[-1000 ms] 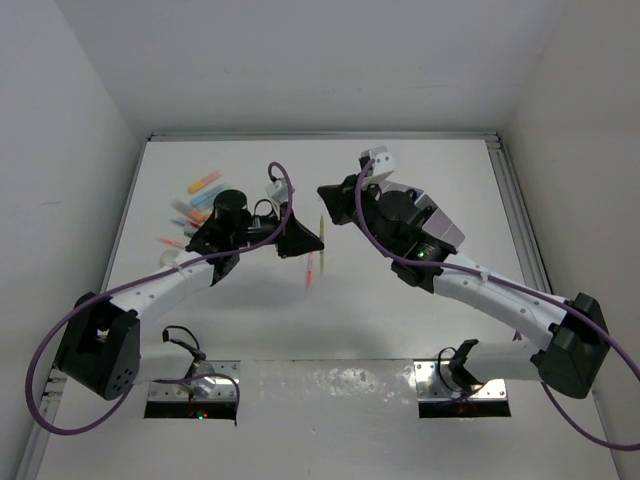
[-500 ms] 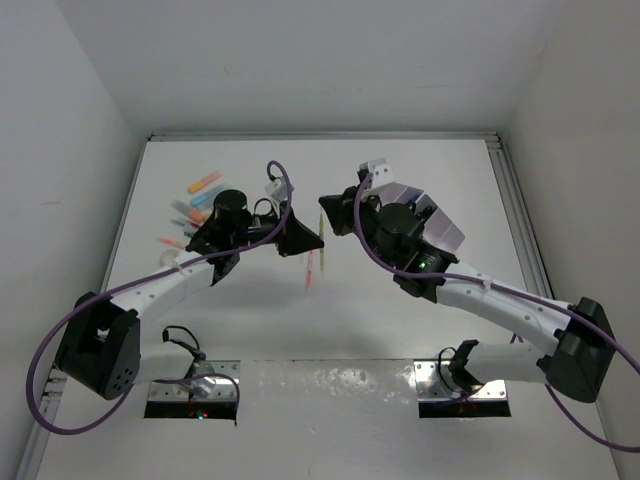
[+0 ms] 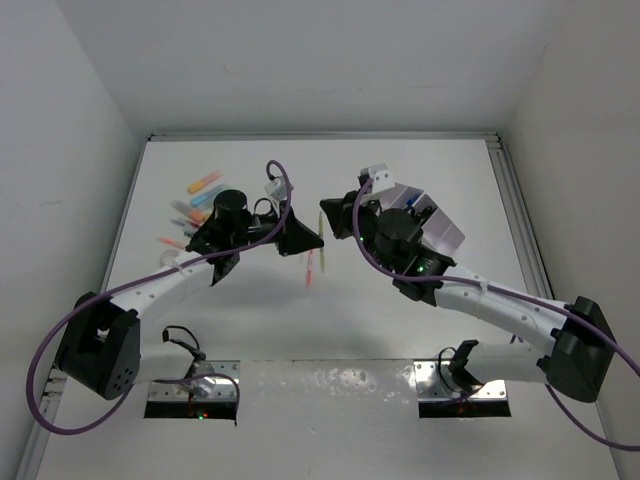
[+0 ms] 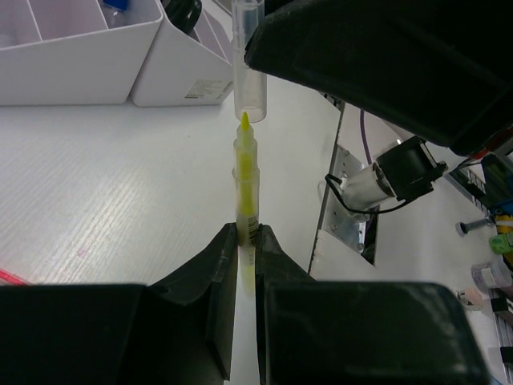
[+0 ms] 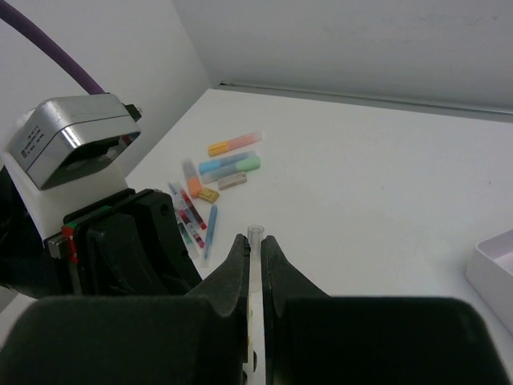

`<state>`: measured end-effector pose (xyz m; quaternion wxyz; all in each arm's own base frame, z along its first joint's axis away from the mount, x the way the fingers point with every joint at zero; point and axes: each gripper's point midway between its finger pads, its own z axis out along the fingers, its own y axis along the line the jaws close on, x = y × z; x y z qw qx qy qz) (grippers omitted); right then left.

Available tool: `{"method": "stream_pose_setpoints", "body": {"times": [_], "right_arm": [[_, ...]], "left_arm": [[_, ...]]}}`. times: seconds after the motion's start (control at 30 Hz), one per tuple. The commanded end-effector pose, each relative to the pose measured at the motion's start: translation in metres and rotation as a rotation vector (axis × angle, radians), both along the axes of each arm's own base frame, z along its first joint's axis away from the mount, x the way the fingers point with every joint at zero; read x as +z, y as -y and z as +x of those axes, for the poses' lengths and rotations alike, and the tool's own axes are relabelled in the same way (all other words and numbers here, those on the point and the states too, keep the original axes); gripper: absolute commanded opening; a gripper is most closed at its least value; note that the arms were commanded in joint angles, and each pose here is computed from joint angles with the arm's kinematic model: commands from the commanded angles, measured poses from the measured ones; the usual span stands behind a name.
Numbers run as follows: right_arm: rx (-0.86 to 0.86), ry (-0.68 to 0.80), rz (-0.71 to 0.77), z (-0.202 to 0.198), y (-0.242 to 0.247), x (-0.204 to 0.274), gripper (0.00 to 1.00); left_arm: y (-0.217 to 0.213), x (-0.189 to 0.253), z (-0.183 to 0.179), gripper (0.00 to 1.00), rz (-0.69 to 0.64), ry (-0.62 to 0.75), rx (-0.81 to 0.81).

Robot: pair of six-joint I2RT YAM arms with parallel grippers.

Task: Sort the stationery into containers
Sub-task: Close the pen cap on the pen.

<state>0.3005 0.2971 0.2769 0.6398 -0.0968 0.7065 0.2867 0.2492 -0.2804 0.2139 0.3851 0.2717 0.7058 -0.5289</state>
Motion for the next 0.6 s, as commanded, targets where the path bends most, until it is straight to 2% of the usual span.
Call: {"method": "stream_pose_setpoints", "body": {"times": [0.0,0.57], "right_arm": [[0.001,0.043,0.067,0.003,-0.008,0.016,0.0],[0.001,0.112,0.094,0.001,-0.005,0.05,0.0]], "left_arm": [[0.003,0.017,0.005,0.0,-0.035,0.068,0.0],[0.003,0.018,0.004,0.0,-0.036,0.074,0.004]]}}
